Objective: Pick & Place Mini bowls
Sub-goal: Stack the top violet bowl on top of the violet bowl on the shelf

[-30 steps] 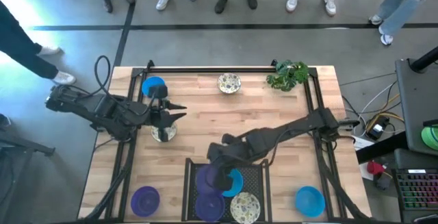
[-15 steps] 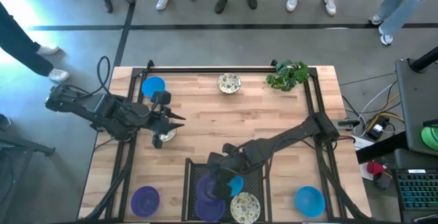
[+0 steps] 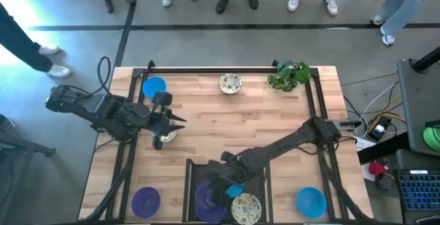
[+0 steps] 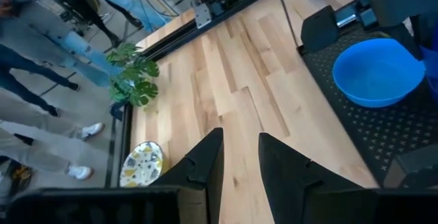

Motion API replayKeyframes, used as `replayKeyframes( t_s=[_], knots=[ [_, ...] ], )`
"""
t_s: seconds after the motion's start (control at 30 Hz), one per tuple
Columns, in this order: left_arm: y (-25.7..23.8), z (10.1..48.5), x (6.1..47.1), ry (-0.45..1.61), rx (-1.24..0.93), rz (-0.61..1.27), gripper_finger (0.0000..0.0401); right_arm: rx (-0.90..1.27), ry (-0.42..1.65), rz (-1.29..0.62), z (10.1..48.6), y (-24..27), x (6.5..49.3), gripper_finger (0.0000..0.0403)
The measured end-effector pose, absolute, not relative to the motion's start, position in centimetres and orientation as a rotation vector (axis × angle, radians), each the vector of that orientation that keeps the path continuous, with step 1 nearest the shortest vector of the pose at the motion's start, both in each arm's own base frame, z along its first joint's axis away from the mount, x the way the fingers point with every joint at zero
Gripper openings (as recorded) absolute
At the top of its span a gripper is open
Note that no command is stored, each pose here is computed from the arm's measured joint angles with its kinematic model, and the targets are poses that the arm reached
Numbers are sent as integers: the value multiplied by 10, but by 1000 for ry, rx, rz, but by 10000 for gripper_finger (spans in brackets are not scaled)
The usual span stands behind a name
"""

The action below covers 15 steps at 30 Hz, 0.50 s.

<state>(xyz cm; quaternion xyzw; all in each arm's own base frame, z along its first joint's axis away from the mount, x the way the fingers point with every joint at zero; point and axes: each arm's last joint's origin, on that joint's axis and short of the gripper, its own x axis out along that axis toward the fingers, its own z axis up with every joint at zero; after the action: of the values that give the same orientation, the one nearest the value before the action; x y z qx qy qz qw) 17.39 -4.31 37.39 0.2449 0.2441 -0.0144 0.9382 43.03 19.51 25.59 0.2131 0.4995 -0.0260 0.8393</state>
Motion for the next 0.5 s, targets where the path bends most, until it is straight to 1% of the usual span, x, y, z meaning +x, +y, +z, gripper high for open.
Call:
replayKeyframes(
  t_s=[0.23,0.4,0.5],
  knots=[
    [-43,373,174,499,494,-38,96,488,1064,-49,240,203,428,8],
    [-46,373,174,493,455,-126,96,518,1060,-24,229,206,428,8],
    [-46,373,174,492,449,-138,96,518,1066,-28,225,206,427,8]
  ],
)
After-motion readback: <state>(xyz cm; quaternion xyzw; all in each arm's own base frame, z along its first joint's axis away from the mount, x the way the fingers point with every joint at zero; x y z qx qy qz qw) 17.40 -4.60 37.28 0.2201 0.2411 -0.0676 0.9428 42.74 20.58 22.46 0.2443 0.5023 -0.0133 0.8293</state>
